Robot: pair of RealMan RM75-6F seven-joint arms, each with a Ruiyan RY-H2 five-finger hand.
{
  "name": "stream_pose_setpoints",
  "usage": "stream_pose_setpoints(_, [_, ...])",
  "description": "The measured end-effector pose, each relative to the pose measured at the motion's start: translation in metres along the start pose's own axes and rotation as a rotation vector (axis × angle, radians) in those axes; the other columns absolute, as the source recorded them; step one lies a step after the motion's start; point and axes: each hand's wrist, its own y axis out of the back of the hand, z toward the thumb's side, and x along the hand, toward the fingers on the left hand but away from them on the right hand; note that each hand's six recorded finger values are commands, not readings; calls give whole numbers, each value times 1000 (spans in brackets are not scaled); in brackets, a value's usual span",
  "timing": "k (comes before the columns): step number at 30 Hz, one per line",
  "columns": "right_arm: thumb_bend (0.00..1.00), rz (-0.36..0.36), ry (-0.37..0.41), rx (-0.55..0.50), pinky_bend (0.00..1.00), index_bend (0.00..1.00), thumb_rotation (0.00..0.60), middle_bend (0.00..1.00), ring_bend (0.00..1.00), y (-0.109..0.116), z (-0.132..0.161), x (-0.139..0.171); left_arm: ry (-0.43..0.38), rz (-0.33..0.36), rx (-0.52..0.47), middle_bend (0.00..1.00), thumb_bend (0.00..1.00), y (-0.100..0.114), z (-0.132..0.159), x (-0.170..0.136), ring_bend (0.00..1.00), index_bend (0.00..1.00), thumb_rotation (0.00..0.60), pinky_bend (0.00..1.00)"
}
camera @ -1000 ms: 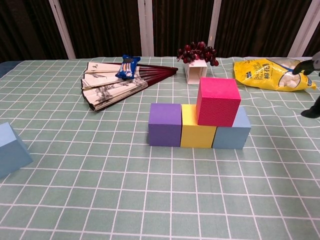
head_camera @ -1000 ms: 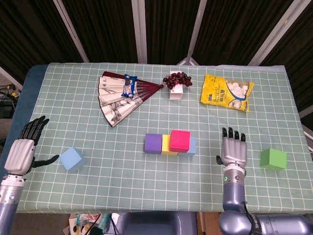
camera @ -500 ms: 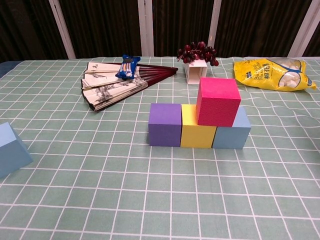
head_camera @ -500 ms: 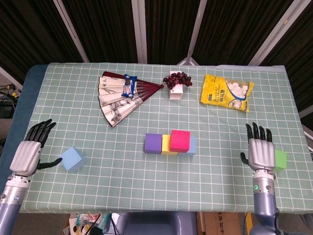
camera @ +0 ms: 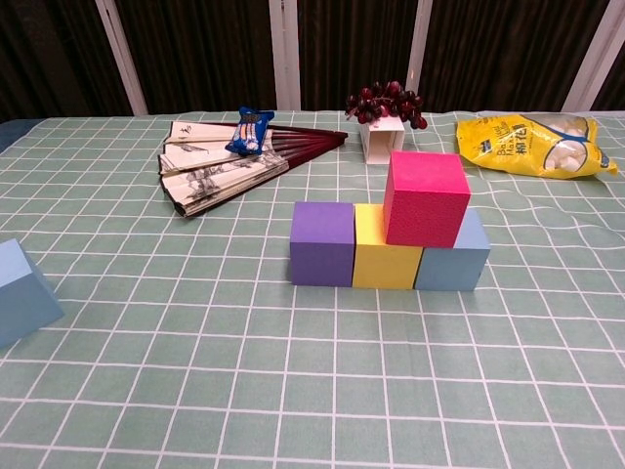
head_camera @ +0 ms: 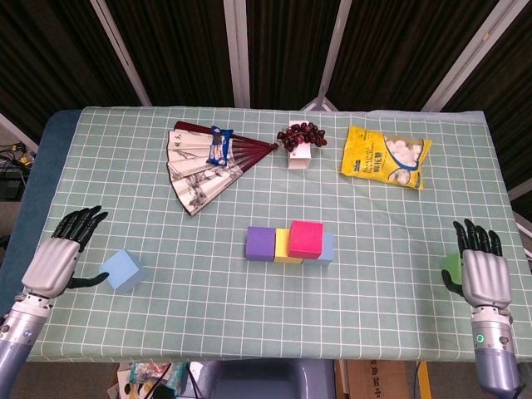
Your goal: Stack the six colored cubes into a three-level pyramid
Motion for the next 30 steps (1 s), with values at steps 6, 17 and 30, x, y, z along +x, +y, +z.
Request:
stream_pose_setpoints(6, [337, 12, 4, -21, 0, 0, 600, 0, 0, -2, -2, 3, -31, -64, 65, 4, 24, 14, -6, -3, 6, 0, 600, 35])
stream_pose_setpoints(17, [336, 23, 15, -42, 0, 0, 600, 0, 0, -4, 2, 6, -74, -192, 233, 10, 24, 8, -25, -7, 5, 0, 600, 35])
stream_pose_setpoints(30, [336, 29, 27, -41, 0, 0, 600, 0, 0, -7, 6, 6, -91, -268, 306, 178, 23, -20, -21, 19, 6, 0, 600, 45])
